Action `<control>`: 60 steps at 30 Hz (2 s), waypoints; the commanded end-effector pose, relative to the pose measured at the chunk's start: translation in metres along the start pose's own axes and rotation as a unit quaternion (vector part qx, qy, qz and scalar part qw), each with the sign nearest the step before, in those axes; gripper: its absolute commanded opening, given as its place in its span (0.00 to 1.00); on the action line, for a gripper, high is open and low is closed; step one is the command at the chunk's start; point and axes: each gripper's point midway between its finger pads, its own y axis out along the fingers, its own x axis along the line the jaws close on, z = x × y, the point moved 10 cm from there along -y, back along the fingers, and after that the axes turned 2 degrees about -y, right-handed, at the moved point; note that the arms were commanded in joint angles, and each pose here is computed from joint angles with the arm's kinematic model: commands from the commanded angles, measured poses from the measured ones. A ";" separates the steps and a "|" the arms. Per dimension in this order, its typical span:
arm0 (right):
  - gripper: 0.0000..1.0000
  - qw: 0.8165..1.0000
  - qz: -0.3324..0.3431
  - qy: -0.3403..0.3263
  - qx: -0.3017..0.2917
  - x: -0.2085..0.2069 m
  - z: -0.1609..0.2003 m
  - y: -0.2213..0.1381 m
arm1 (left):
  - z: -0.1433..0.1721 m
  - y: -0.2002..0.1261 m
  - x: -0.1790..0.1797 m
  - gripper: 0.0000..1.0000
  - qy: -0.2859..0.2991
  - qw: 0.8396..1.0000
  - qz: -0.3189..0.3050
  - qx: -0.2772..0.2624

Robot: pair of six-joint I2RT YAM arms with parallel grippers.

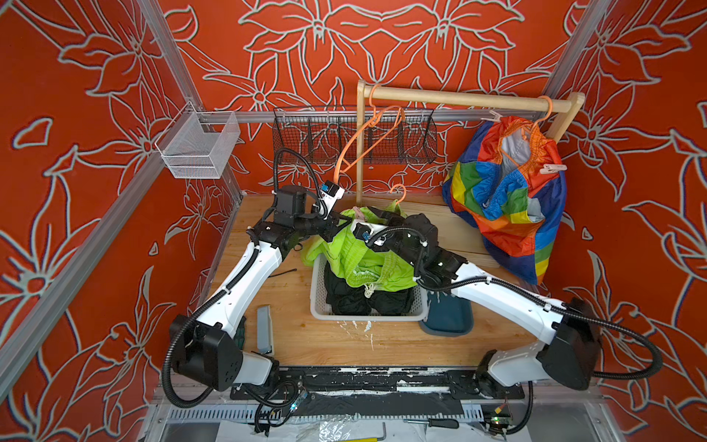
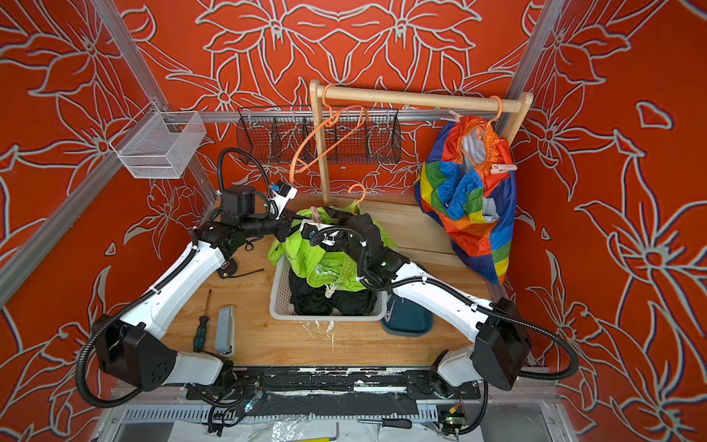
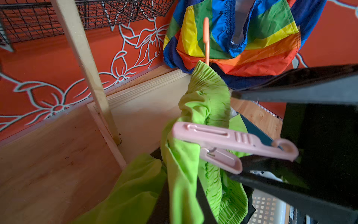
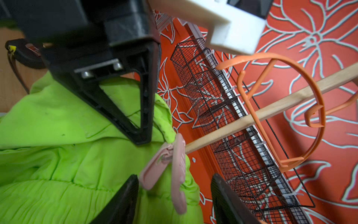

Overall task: Remove the clothespins securing shorts to the hanger
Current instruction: Remove the clothespin from the hanger.

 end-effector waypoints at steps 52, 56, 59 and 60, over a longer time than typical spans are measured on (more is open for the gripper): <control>0.48 0.994 0.030 -0.107 0.001 -0.005 -0.009 0.000 | -0.017 -0.003 -0.005 0.00 0.003 0.998 0.054 0.009; 0.38 0.994 0.025 -0.104 0.002 -0.007 -0.011 0.000 | -0.017 -0.002 -0.005 0.00 0.003 0.999 0.054 0.009; 0.31 0.994 0.024 -0.102 0.005 -0.007 -0.011 0.000 | -0.017 -0.002 -0.005 0.00 0.003 0.999 0.053 0.009; 0.29 0.994 0.024 -0.102 0.006 -0.007 -0.011 0.001 | -0.017 -0.002 -0.004 0.00 0.003 0.999 0.053 0.008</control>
